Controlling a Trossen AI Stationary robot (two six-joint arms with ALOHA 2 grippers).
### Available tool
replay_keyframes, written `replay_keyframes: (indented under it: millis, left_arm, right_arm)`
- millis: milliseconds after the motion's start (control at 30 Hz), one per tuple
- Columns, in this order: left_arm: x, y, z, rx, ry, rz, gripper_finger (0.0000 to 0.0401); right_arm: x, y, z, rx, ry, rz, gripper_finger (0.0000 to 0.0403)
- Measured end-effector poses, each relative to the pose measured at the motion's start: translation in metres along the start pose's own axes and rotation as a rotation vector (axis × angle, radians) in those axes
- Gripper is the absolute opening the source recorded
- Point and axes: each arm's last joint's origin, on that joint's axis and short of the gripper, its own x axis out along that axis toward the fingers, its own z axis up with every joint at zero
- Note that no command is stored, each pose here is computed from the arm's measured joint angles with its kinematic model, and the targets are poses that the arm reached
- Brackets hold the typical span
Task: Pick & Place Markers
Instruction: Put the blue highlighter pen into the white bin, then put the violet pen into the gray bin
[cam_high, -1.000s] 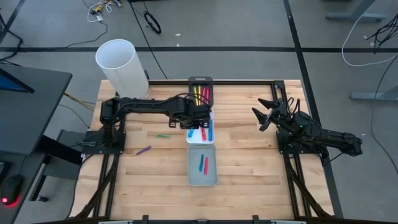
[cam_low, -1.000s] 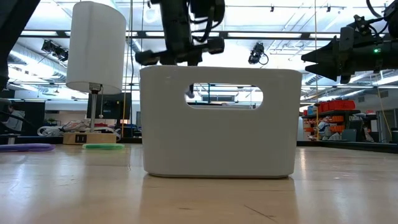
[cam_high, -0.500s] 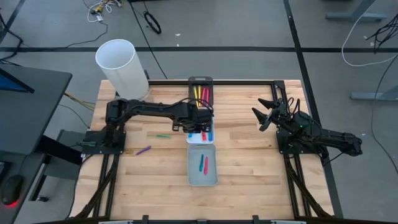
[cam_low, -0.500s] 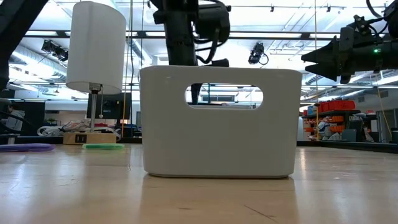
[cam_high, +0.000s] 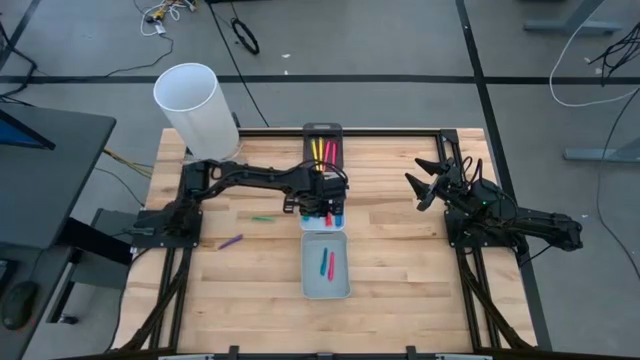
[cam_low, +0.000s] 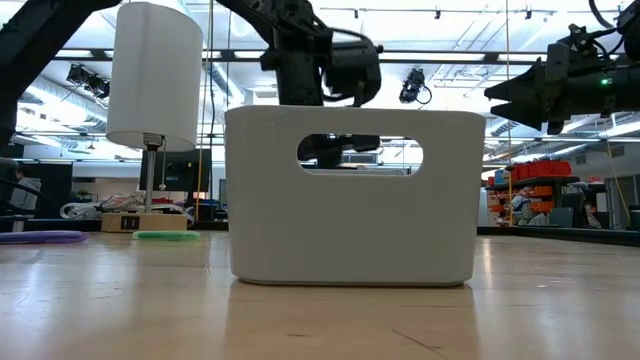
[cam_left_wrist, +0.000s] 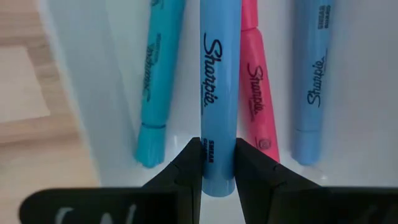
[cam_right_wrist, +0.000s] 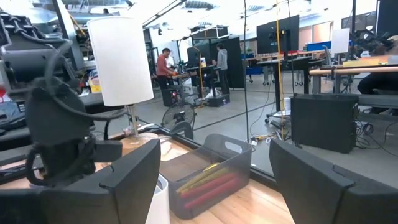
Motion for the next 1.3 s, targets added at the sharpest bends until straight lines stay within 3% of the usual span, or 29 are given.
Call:
replay_keyframes:
  millis: [200,700,967,1300]
  left_arm:
    - [0.006,-0.001,0.004,0.011,0.036,-0.021,0.0093]
    - [0.005,-0.004,0.017,0.077,0.067,-0.096,0.0233]
    - [-0.008,-0.004,0.019,0.172,0.041,-0.112,0.0237]
    - [-0.026,-0.009,0.029,0.468,-0.008,-0.136,0.0232]
  right_arm:
    - [0.000,0.000,0.000,0.000,0.000,0.000,0.0302]
    - [0.000,0.000,0.000,0.000,0.000,0.000,0.0302]
    - [0.000,0.000,0.000,0.000,0.000,0.001,0.0302]
    - [0.000,0.000,0.000,0.000,0.001,0.001,0.0302]
